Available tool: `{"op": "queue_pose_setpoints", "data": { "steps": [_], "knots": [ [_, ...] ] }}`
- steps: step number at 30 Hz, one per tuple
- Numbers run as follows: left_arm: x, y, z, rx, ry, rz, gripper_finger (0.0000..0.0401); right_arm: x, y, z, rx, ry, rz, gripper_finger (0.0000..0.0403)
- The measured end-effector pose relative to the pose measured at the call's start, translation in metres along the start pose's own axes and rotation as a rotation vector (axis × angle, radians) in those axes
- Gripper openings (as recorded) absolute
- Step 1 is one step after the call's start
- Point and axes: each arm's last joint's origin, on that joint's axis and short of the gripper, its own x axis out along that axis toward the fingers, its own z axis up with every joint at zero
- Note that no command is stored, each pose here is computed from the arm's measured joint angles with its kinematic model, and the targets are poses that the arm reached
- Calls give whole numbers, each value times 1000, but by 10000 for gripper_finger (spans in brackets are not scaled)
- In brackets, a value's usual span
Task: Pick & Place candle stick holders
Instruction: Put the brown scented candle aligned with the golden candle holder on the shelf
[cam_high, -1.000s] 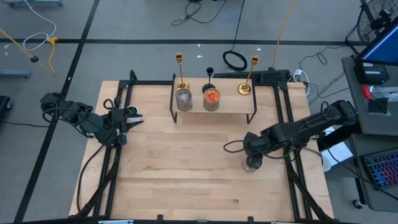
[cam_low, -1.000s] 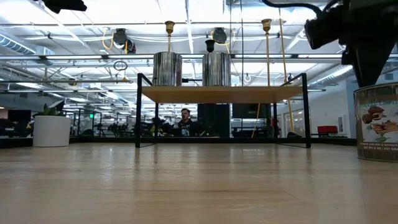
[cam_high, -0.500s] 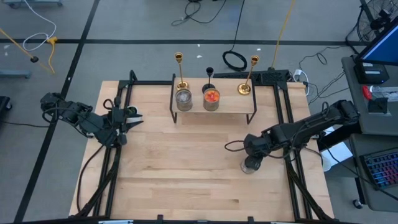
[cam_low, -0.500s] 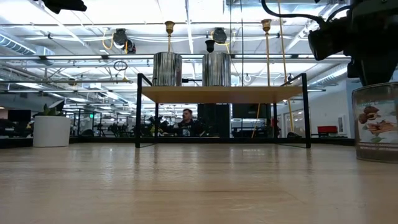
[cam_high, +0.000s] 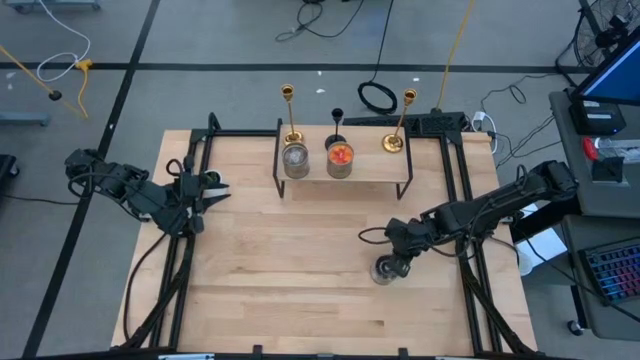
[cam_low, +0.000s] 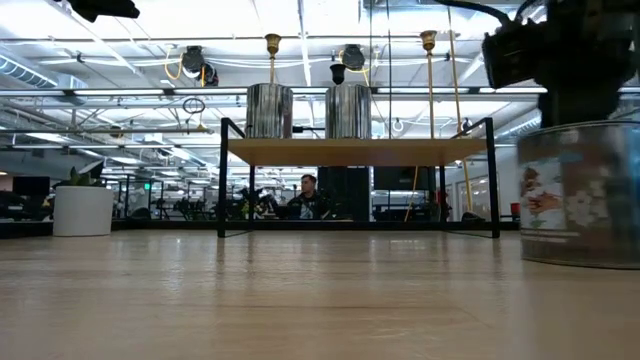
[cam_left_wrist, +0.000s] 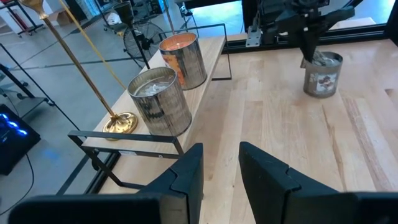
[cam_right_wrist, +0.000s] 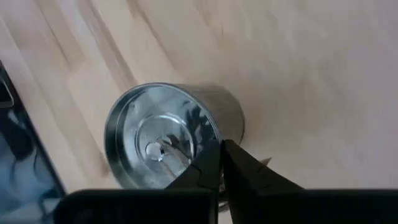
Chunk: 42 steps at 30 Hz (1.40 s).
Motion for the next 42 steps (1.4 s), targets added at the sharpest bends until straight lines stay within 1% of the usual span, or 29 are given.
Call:
{"op": "queue_pose_setpoints", "data": {
  "steps": [5, 9, 13, 16, 20, 24, 26, 31, 33, 40, 42],
  "knots": [
    [0, 0, 0, 3, 0, 0, 108, -4, 9, 11, -86, -168, 4, 3],
    [0, 0, 0, 3, 0, 0, 108, -15, 16, 19, -172, -248, -31, 1],
    [0, 0, 0, 4, 0, 0, 108, -29, 25, 27, -207, -334, -50, 1],
    [0, 0, 0, 6, 0, 0, 108, -36, 29, 31, -262, -371, -66, 1],
    [0, 0, 0, 6, 0, 0, 108, -53, 37, 41, -316, -458, -84, 0],
    [0, 0, 0, 6, 0, 0, 108, -70, 42, 51, -403, -547, -150, 0],
    [0, 0, 0, 6, 1, 0, 108, -81, 43, 58, -423, -590, -190, 0],
    [0, 0, 0, 9, 4, 1, 108, -108, 39, 75, -354, -687, -282, 0],
    [0, 0, 0, 10, 4, 1, 108, -117, 35, 81, -322, -697, -299, 0],
    [0, 0, 0, 12, 4, -1, 108, -128, 7, 89, -126, -614, -386, 0],
    [0, 0, 0, 12, 4, -1, 108, -131, 1, 91, -111, -609, -407, 0]
  ]
}}
